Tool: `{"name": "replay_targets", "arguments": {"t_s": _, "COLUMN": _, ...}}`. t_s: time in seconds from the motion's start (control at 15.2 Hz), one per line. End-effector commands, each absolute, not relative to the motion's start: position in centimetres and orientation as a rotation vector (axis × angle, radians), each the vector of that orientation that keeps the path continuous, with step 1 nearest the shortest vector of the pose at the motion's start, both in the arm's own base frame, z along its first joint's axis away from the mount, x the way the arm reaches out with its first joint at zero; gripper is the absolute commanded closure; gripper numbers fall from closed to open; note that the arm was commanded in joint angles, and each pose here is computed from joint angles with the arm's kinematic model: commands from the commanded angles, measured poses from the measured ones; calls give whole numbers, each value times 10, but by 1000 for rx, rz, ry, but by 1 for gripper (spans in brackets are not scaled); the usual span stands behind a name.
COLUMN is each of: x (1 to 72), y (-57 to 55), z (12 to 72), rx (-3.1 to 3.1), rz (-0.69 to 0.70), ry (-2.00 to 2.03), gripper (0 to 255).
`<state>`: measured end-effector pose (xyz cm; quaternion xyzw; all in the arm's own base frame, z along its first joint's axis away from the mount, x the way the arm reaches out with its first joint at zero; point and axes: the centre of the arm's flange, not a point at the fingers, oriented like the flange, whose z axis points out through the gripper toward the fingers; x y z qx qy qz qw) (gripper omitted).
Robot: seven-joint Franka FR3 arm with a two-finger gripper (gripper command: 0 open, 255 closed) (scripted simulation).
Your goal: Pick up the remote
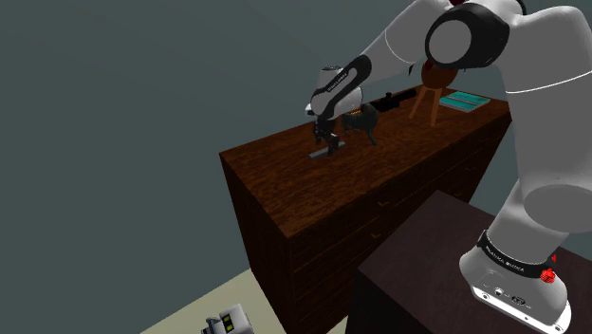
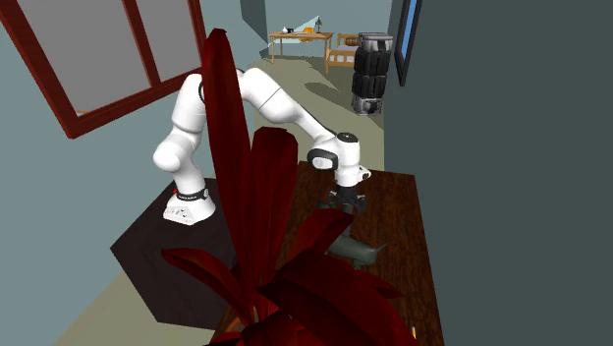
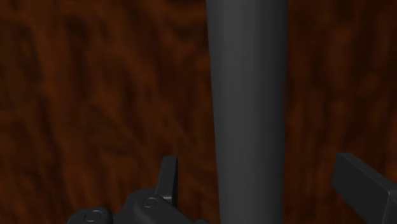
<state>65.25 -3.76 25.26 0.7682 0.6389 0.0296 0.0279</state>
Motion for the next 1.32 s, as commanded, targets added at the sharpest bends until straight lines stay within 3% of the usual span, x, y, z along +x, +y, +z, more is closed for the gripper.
{"name": "replay_targets", "arguments": {"t_s": 0.0, "x": 653, "y": -36, "z": 246, "rx": 2371, "rz": 92, "ry": 1972, "gripper": 0}}
{"name": "replay_targets", "arguments": {"t_s": 0.07, "x": 653, "y": -36, "z": 246, "rx": 2371, "rz": 92, "ry": 1972, "gripper": 0}}
{"name": "replay_targets", "arguments": {"t_s": 0.13, "x": 652, "y": -36, "z": 247, "rx": 2371, "rz": 92, "ry": 1972, "gripper": 255}}
{"name": "replay_targets", "arguments": {"t_s": 0.73, "x": 653, "y": -36, "z": 246, "rx": 2371, "rz": 92, "ry": 1972, "gripper": 255}}
{"name": "replay_targets", "arguments": {"t_s": 1.25, "x": 653, "y": -36, "z": 289, "rx": 2371, "rz": 92, "ry": 1972, "gripper": 255}}
